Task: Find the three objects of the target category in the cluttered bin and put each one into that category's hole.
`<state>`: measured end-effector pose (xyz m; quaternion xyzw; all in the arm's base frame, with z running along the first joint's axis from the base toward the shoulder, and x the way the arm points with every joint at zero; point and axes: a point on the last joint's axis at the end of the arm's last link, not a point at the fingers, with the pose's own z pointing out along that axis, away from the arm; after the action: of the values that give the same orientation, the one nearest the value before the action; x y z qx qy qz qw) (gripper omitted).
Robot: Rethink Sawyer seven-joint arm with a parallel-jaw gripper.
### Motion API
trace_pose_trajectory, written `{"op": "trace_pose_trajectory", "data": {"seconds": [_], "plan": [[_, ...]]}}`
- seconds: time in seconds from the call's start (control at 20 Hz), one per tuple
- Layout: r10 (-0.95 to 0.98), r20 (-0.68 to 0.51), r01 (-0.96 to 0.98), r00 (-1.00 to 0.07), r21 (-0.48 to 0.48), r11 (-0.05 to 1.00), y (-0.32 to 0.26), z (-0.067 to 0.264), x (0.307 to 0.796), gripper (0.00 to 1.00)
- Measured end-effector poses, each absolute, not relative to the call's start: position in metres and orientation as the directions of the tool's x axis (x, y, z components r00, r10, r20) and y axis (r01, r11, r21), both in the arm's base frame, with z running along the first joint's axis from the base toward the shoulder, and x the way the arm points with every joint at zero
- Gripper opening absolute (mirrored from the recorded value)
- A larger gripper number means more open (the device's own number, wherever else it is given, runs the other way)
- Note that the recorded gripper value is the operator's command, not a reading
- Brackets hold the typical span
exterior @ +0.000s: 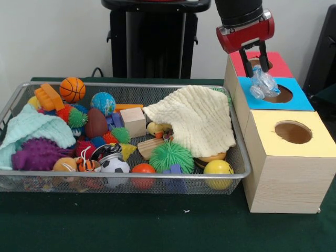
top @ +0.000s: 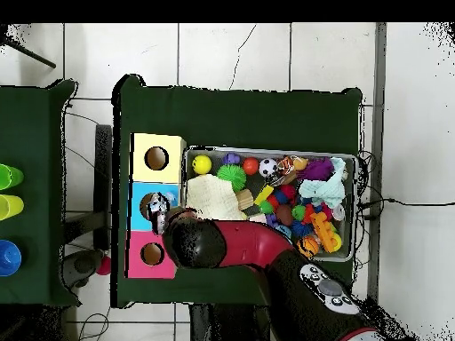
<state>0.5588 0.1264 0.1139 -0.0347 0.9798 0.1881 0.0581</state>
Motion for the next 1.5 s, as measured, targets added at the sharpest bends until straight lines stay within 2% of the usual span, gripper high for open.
{"op": "trace_pose_trajectory", "data": {"seconds": [1.5], "plan": [[-0.067,-0.107,-0.102,-0.992,0.365,0.925,0.153,0.106,0.548,0.0]]}}
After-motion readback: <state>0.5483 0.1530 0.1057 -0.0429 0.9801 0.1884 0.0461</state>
